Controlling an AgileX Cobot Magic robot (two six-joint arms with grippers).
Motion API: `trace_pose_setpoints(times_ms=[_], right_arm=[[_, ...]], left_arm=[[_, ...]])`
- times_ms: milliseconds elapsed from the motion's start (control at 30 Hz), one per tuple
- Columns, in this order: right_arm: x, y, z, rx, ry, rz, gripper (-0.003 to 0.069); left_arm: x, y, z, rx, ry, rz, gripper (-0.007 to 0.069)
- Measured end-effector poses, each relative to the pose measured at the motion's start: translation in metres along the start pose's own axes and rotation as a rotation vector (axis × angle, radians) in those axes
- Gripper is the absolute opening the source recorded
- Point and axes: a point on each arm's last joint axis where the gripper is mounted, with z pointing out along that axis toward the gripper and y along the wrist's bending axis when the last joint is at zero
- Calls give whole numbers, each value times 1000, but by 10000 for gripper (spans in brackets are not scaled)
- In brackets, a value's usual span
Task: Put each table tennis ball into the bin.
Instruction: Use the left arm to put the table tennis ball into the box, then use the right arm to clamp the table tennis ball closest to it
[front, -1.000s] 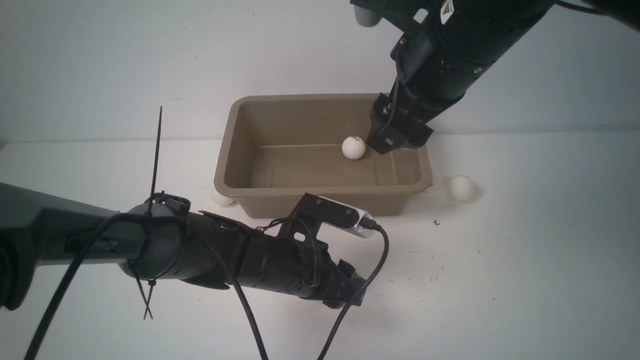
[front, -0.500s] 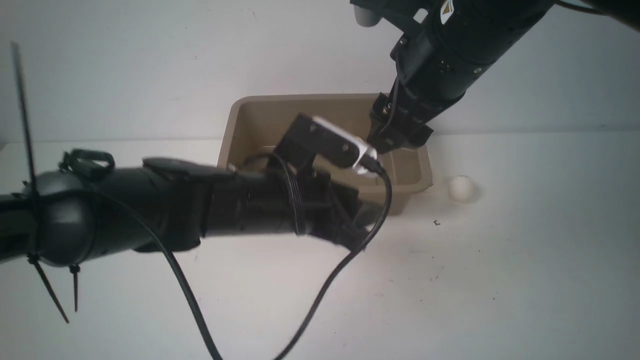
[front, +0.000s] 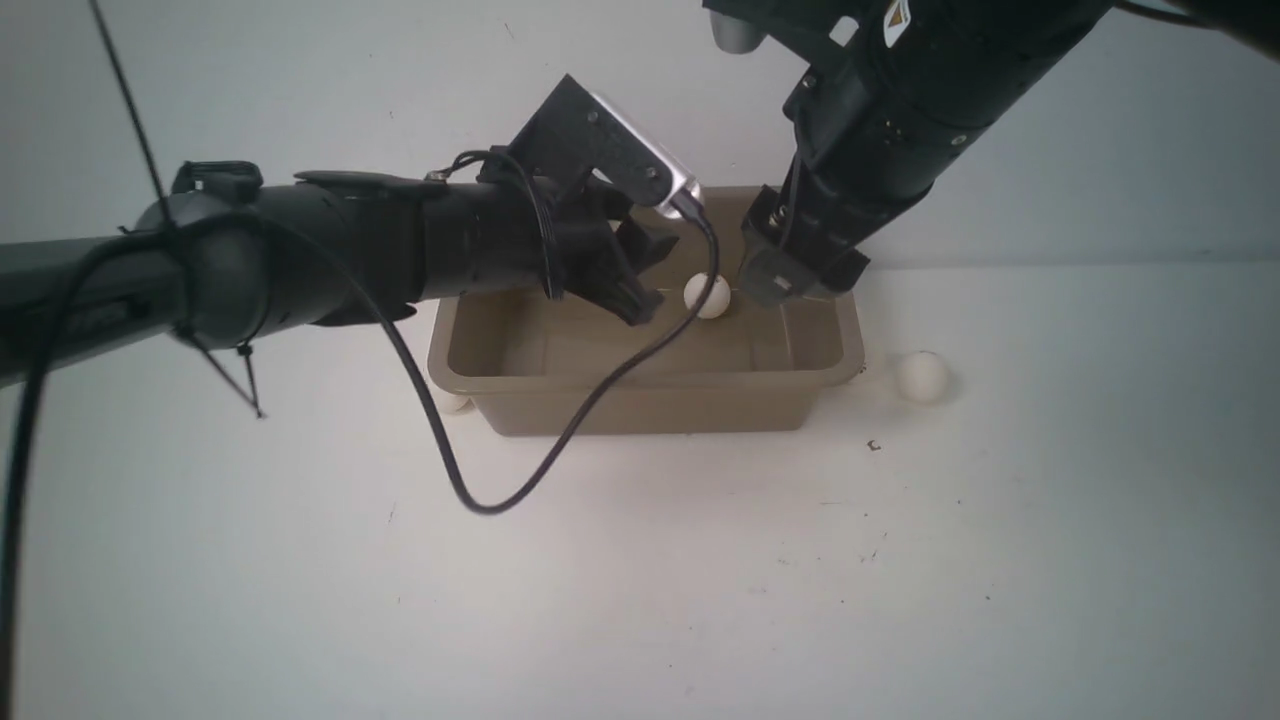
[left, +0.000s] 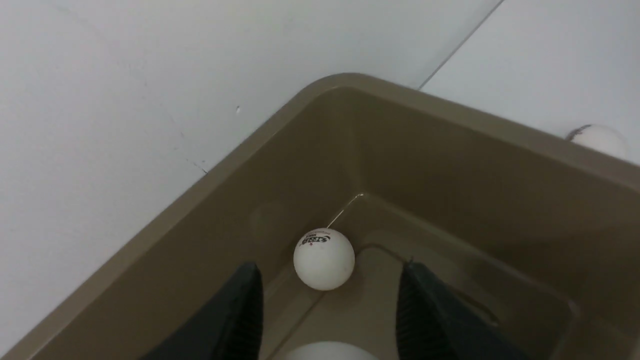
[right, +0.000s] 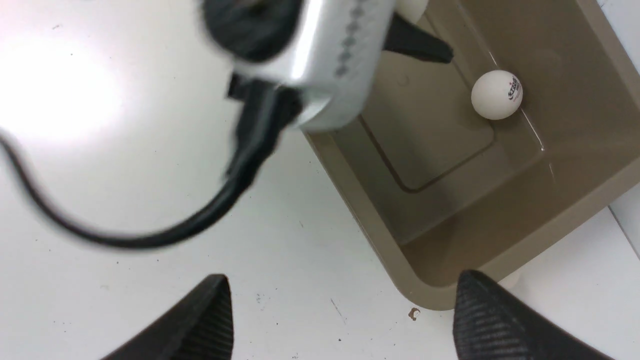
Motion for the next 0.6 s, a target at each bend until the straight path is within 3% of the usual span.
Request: trace_pose_setpoints(times_ms=[133,267,300,333,433,600], right_arm=[[0,0,0,0,0,-6,536],[0,0,0,0,0,-6,536],[0,0,0,0,0,-6,536],[0,0,0,2,1,-8,536],[1,-1,0,11,7,-16,536],[2,-4,-3,43,19,-30,536]], left_arm=[[9,9,12,17,-4,-18,317],[10,11,14,14,-3,-60,471],[10,11,13,12,-2,-63,479],[6,13,10,-12,-2,-78,547],[-4,21,0,-88,0,-93,600],[-32,33,-30,-204,-43,-124,600]])
